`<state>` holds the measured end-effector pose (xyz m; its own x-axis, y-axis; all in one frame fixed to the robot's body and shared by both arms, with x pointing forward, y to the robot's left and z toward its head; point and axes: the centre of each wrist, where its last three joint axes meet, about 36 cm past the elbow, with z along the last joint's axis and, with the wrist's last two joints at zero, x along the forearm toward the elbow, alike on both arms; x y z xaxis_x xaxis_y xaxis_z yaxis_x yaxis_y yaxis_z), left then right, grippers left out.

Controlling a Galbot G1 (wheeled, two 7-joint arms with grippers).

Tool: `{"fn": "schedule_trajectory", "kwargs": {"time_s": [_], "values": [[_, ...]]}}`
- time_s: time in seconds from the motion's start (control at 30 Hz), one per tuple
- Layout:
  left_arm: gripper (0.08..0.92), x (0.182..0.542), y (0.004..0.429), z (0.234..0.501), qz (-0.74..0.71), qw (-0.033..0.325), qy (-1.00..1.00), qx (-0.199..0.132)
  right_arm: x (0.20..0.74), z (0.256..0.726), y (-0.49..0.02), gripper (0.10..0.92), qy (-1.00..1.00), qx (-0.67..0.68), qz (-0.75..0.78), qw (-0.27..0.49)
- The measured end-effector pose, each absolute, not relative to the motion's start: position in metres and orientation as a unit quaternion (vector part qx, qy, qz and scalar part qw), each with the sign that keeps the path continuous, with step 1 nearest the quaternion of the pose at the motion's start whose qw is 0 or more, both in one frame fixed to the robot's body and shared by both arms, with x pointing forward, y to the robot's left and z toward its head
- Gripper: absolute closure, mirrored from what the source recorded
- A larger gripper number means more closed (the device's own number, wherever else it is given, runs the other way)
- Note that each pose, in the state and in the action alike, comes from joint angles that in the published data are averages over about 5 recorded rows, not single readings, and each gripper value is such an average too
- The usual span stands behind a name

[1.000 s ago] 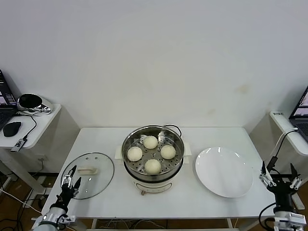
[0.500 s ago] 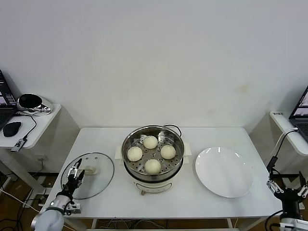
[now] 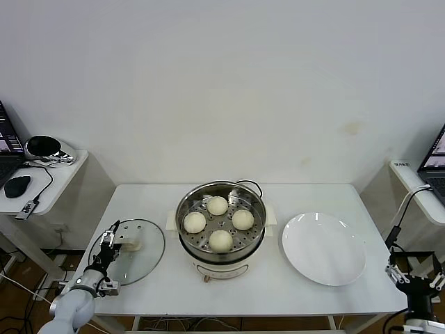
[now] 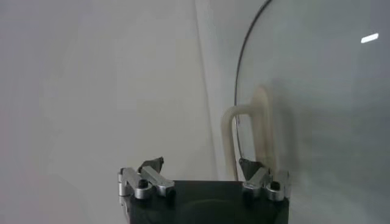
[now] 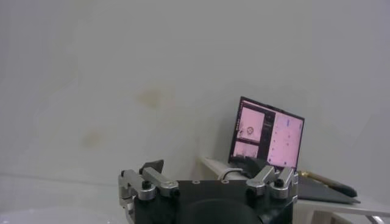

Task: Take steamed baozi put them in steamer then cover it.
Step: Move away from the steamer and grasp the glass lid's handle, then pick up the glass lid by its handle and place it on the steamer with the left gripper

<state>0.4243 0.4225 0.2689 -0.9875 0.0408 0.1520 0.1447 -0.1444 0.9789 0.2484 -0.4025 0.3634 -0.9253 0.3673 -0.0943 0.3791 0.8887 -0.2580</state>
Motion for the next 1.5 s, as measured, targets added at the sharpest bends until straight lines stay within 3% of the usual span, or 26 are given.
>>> {"fn": "schedule_trajectory", "kwargs": {"time_s": [0.1, 0.83, 1.13, 1.5], "values": [[0.229, 0.427, 0.423, 0.267, -0.75, 0.039, -0.656, -0.073, 0.248, 0.362, -0.402, 0.2, 0.972, 0.192, -0.137, 0.02], [0.837, 0.433, 0.424, 0.245, -0.716, 0.048, -0.693, -0.07, 0.249, 0.36, -0.396, 0.2, 0.974, 0.181, -0.135, 0.019], [0.847, 0.42, 0.428, 0.255, -0.708, 0.046, -0.704, -0.043, 0.25, 0.364, -0.394, 0.2, 0.975, 0.174, -0.138, 0.022], [0.847, 0.385, 0.422, 0.321, -0.697, 0.057, -0.715, 0.023, 0.253, 0.366, -0.386, 0.2, 0.977, 0.157, -0.141, 0.023]]}}
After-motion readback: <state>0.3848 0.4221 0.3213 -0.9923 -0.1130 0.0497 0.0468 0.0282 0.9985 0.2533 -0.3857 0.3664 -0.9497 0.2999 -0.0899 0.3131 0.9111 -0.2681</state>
